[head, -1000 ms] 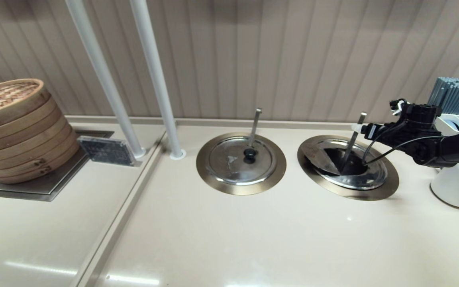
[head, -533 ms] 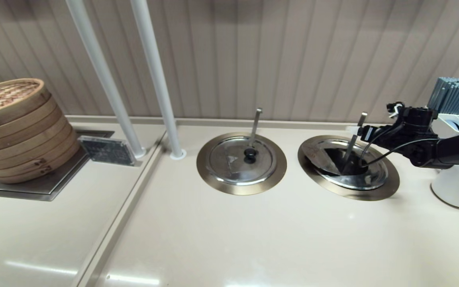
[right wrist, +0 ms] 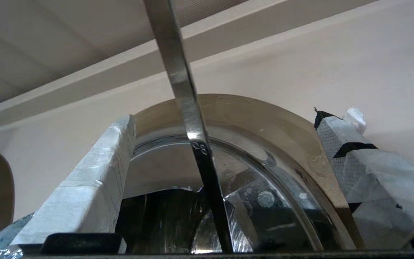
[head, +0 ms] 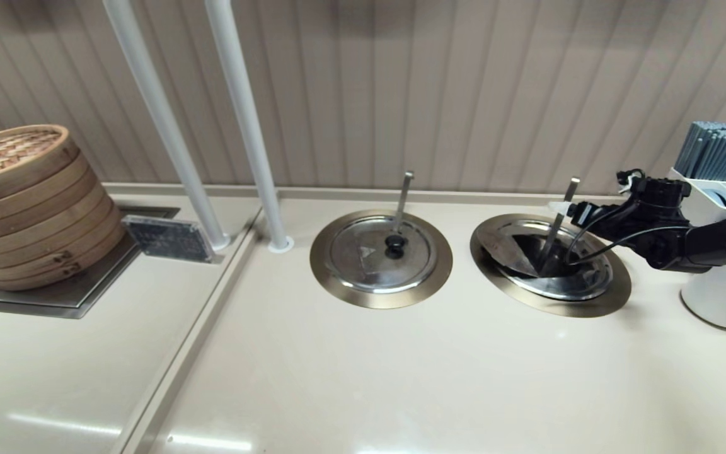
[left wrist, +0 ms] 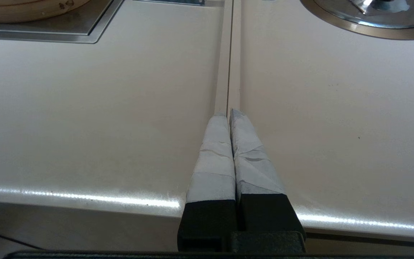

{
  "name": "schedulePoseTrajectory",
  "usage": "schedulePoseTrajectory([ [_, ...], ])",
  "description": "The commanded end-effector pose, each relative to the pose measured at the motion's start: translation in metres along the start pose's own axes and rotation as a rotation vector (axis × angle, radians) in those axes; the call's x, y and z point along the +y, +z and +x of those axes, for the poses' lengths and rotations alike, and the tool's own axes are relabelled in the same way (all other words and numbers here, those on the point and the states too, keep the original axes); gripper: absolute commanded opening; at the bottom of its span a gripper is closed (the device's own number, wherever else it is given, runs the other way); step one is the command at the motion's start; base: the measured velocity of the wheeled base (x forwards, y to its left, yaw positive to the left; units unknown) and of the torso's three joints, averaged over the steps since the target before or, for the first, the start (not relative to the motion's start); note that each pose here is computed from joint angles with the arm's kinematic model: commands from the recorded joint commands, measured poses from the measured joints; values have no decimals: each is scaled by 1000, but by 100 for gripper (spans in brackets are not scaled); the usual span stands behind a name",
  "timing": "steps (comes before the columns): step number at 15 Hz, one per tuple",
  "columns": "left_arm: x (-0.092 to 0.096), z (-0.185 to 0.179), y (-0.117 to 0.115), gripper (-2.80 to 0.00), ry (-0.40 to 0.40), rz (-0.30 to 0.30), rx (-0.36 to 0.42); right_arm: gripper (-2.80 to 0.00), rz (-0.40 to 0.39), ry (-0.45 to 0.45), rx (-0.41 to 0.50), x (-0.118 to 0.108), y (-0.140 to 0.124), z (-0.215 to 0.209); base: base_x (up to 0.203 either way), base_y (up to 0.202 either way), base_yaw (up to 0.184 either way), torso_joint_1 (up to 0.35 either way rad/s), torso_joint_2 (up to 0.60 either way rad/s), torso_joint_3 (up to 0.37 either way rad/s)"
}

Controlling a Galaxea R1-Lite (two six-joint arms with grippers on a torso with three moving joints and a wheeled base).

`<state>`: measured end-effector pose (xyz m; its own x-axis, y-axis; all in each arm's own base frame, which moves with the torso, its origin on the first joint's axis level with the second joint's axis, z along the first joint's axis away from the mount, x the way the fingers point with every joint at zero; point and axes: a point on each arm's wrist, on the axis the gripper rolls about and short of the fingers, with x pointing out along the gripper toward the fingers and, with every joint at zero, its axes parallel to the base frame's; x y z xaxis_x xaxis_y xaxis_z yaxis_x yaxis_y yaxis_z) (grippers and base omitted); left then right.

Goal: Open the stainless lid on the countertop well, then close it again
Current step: Stir with a spoon

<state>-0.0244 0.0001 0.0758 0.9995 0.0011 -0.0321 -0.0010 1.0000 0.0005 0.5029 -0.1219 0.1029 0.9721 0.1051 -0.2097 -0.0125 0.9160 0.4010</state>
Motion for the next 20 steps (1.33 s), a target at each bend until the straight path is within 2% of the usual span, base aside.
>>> schedulePoseTrajectory([
  [1,0,0,0,-280,0,0,-1,0,8,5,8,0,-6,5,0,0,0,0,0,0],
  [8,0,0,0,-280,0,0,1,0,-10,5,-12,14,-10,12,0,0,0,0,0,0],
  [12,0,0,0,-280,0,0,0,0,-32,-8,-64,26,-16,19,0,0,0,0,0,0],
  [20,0,0,0,-280,0,0,0,0,-47,-20,-52,23,-21,22,0,0,0,0,0,0],
])
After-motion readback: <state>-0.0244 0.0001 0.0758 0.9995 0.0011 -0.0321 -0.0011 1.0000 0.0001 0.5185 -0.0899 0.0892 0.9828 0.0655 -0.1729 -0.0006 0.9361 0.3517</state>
